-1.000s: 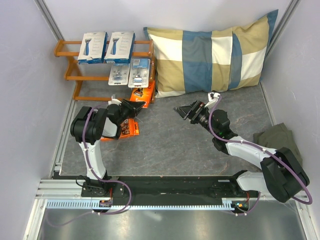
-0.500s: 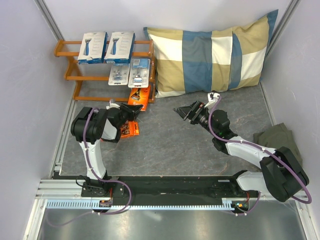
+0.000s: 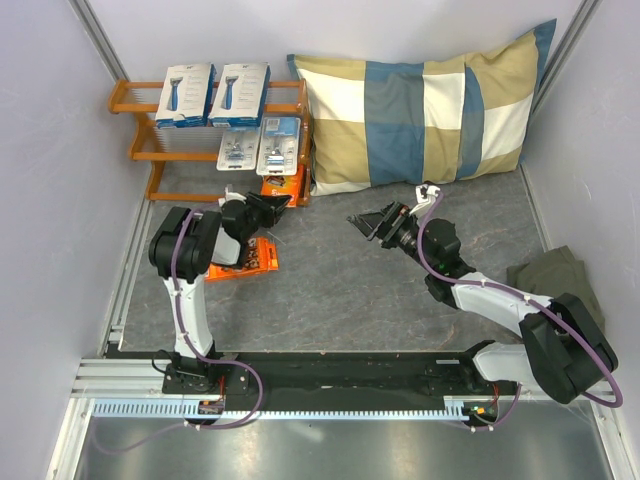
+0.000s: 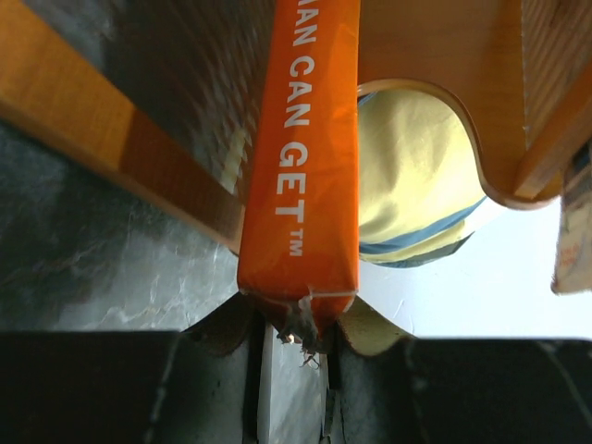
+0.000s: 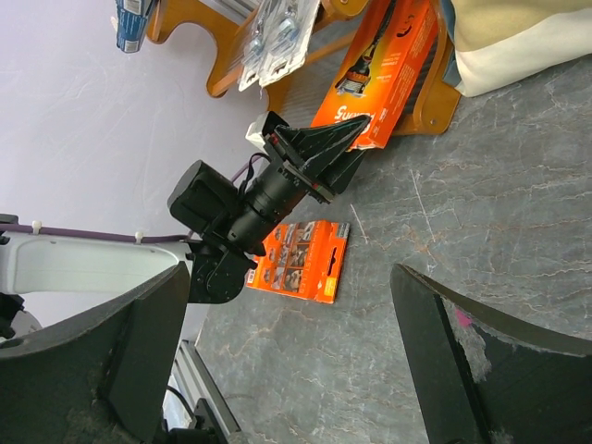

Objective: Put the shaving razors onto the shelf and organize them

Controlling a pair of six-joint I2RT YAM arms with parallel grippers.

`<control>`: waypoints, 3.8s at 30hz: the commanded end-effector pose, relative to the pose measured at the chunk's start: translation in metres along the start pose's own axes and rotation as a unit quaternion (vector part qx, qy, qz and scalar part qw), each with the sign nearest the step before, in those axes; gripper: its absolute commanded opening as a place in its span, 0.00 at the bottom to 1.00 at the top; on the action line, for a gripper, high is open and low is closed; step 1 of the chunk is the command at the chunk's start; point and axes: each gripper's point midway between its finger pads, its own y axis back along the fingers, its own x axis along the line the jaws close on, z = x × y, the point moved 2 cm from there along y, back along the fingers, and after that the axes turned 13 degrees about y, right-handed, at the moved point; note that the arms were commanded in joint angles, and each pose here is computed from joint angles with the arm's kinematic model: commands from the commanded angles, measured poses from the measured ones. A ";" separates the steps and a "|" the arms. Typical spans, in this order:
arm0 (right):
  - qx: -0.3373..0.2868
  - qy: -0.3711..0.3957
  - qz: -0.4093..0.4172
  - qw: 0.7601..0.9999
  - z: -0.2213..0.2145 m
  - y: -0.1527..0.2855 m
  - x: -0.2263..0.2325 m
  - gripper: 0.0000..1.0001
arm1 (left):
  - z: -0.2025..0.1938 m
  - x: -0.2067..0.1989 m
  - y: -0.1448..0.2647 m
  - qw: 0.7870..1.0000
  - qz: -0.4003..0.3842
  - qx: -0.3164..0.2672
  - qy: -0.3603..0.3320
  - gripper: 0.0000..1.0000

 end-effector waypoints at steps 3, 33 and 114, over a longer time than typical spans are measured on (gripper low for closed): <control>-0.015 0.009 0.011 1.000 0.009 0.002 0.003 0.98 | 0.003 -0.003 -0.020 1.000 0.000 -0.018 -0.009 0.02; -0.021 0.009 0.005 1.000 0.016 0.008 -0.004 0.98 | -0.011 0.033 -0.026 0.991 0.119 0.008 -0.067 0.69; 0.169 0.029 0.133 0.976 -0.077 -0.064 0.060 0.98 | -0.050 0.001 0.230 0.965 0.151 -0.034 -0.211 0.89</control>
